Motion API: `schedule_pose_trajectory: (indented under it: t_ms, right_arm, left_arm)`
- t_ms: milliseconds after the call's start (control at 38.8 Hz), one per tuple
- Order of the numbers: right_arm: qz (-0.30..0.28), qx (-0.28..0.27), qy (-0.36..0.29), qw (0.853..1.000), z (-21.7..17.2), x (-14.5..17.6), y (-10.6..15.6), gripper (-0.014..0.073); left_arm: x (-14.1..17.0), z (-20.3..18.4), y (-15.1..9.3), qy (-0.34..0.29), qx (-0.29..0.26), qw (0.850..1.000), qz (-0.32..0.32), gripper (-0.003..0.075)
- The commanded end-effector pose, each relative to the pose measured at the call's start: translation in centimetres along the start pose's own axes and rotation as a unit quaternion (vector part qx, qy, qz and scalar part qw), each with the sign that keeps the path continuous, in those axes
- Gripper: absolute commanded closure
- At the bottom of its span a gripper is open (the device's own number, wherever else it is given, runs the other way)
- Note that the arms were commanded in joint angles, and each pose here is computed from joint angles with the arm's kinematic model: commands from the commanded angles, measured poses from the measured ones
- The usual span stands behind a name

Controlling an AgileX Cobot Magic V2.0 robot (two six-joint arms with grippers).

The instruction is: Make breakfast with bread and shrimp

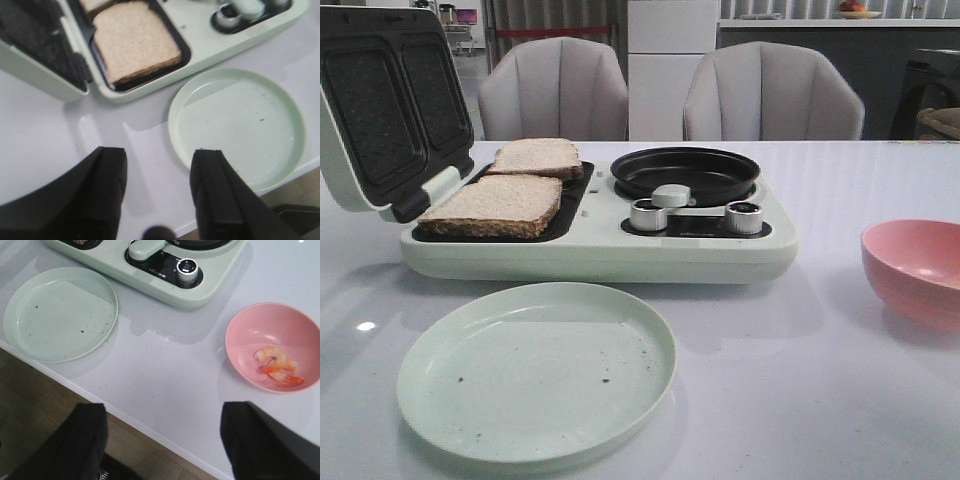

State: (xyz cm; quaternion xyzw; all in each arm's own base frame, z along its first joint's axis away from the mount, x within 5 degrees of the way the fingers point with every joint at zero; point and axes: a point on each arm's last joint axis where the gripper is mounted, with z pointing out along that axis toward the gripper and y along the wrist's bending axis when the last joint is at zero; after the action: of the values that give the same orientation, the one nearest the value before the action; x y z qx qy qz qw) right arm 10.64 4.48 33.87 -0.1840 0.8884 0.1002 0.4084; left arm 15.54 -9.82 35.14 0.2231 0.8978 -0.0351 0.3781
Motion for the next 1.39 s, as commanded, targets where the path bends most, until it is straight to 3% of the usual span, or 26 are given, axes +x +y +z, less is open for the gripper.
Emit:
schedule_pose_trajectory:
  t_ms: [0,232,464,800,955,1161,1368]
  right_arm:
    - [0.000,0.004,-0.051,0.999,-0.7,-1.3,0.0,0.0018]
    - [0.000,0.004,-0.051,0.999,-0.7,-1.3,0.0,0.0018]
    - [0.000,0.004,-0.051,0.999,-0.7,-1.3,0.0,0.0018]
    - [0.000,0.004,-0.051,0.999,-0.7,-1.3,0.0,0.0018]
    - [0.000,0.004,-0.051,0.999,-0.7,-1.3,0.0,0.0018]
    - [0.000,0.004,-0.051,0.999,-0.7,-1.3,0.0,0.0018]
    - [0.000,0.004,-0.051,0.999,-0.7,-1.3,0.0,0.0018]
  left_arm:
    - [-1.8,0.3,2.0,0.002,-0.048,0.998,-0.027,0.0358]
    - [-2.0,2.5,8.3,0.034,-0.133,0.982,-0.128,0.0358]
    - [-2.3,3.5,13.5,0.006,-0.082,0.972,-0.221,0.0358]
    - [-4.7,6.2,20.8,-0.074,-0.041,0.943,-0.322,0.0358]
    - [-6.3,8.7,22.4,-0.080,-0.015,0.937,-0.339,0.0358]
    - [-8.1,11.8,23.0,-0.068,0.011,0.946,-0.318,0.0365]
    - [-10.0,12.7,20.8,-0.065,0.058,0.961,-0.264,0.0507]
